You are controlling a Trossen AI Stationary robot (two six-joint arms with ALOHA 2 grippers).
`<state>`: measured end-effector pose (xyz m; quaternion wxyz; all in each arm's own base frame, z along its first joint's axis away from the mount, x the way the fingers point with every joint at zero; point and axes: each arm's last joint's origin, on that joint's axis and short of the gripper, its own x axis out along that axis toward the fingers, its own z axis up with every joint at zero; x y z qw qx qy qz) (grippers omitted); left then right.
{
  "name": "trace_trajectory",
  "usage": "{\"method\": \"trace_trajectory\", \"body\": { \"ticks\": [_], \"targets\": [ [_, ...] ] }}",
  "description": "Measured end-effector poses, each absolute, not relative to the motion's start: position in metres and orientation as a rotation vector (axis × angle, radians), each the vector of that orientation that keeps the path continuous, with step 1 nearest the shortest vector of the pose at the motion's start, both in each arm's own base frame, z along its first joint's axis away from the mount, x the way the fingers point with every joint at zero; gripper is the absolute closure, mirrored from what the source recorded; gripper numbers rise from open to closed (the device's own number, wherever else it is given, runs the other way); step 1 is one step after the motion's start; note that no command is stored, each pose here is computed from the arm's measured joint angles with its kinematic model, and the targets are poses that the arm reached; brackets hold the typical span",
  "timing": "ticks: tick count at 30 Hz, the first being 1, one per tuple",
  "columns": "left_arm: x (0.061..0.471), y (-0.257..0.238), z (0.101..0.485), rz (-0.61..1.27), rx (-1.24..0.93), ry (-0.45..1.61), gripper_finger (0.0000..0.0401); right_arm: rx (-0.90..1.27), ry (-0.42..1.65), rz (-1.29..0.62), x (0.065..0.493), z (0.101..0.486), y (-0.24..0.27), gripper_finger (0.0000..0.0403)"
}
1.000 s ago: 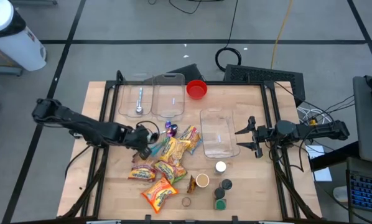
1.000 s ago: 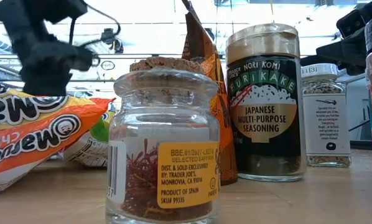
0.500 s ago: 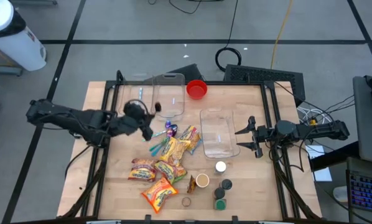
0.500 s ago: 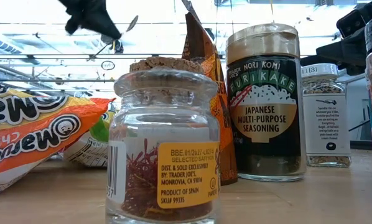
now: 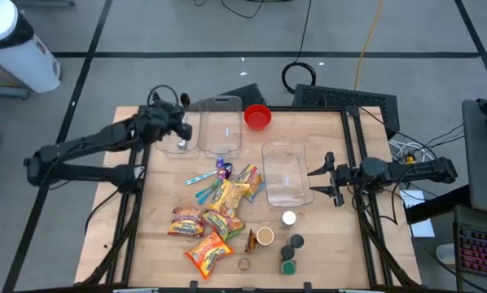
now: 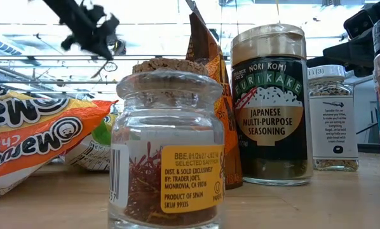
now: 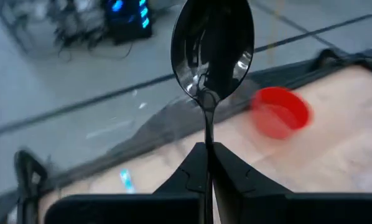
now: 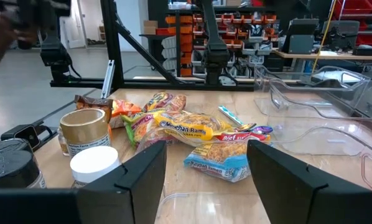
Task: Pick & Place Food Item
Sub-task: Put the black spoon into the top left transparent bin
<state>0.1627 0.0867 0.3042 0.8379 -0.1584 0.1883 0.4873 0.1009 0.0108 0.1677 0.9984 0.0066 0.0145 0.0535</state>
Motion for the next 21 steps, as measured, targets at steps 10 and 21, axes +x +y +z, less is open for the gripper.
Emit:
{"method": "trace_trajectory", "body": {
  "ticks": [10, 21],
  "targets": [
    [0.148, 0.146, 0.231, 1.107, -0.564, 0.431, 0.0390, 0.013, 0.029, 0.107, 0.101, 0.168, 0.011, 0.0185],
    [0.146, 0.173, 0.187, 1.189, -0.625, 0.642, 0.0390, 0.013, 0.029, 0.107, 0.101, 0.168, 0.011, 0.0184]
  ]
}}
